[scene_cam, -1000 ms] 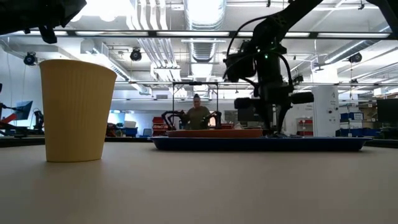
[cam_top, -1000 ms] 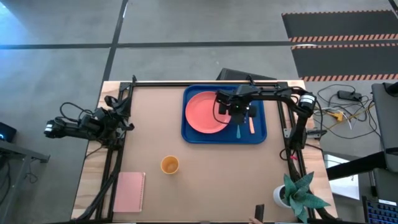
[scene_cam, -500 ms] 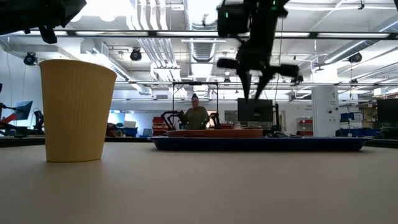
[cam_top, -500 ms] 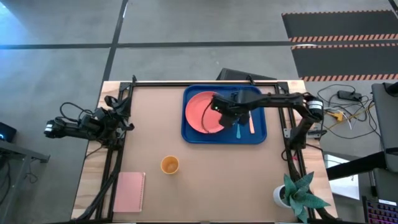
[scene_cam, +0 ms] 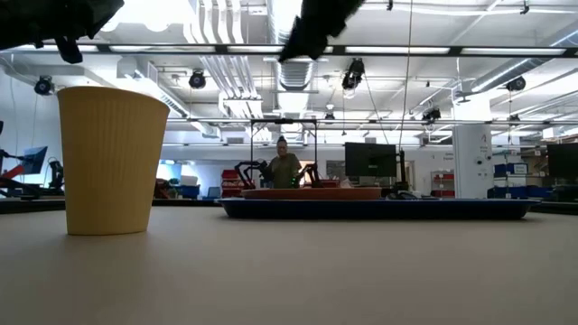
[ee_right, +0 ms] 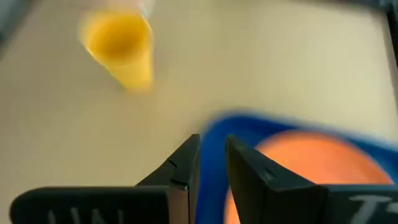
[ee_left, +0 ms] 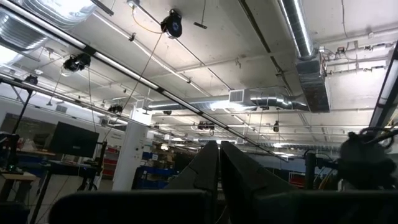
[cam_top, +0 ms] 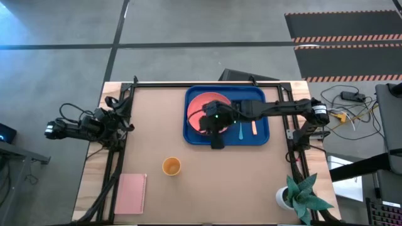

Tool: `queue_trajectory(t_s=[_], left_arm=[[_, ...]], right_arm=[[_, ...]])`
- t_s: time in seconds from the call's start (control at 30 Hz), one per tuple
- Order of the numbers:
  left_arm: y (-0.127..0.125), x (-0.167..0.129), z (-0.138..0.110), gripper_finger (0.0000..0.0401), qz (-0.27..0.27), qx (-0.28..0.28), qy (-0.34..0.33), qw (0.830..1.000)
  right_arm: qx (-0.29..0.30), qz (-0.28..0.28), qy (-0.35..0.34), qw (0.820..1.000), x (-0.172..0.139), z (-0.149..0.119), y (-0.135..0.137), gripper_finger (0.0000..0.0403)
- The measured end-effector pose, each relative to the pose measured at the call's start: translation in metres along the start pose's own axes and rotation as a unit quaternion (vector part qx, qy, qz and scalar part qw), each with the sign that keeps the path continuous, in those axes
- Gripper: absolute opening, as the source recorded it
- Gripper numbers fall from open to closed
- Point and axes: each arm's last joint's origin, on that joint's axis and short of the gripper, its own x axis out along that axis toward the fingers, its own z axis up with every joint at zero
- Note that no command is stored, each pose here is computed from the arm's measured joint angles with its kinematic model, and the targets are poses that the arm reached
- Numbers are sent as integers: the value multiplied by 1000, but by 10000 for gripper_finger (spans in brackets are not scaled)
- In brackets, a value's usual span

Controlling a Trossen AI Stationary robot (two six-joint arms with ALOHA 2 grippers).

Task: Pick and place plate/cup/fork/spoon on tray
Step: Put the yellow cup on the blue serving tray to the top right of the orange plate

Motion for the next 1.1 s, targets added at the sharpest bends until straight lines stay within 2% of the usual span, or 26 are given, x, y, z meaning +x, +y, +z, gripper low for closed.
queue_trajectory(t_s=[0.17, 0.23, 0.37, 0.57, 0.77, 1.1], left_arm=[[0, 0, 0, 0, 0, -19, 0, 1000], [0, 0, 0, 0, -1, -28, 2, 1000], [0, 0, -1, 0, -2, -36, 3, 999], [0, 0, -1, 0, -3, -41, 3, 999], [0, 0, -1, 0, -3, -61, 3, 998], [0, 0, -1, 0, -3, -61, 4, 998]], right_arm=[[-36, 9, -105, 994, 8, 20, 28, 62], [-43, -5, -140, 989, 9, 28, 38, 60], [-57, -23, -183, 981, 9, 37, 56, 58], [-73, -17, -237, 969, 13, 45, 81, 58], [-88, -10, -249, 964, 41, 44, 94, 58], [-42, -3, -226, 973, 80, 34, 95, 59]])
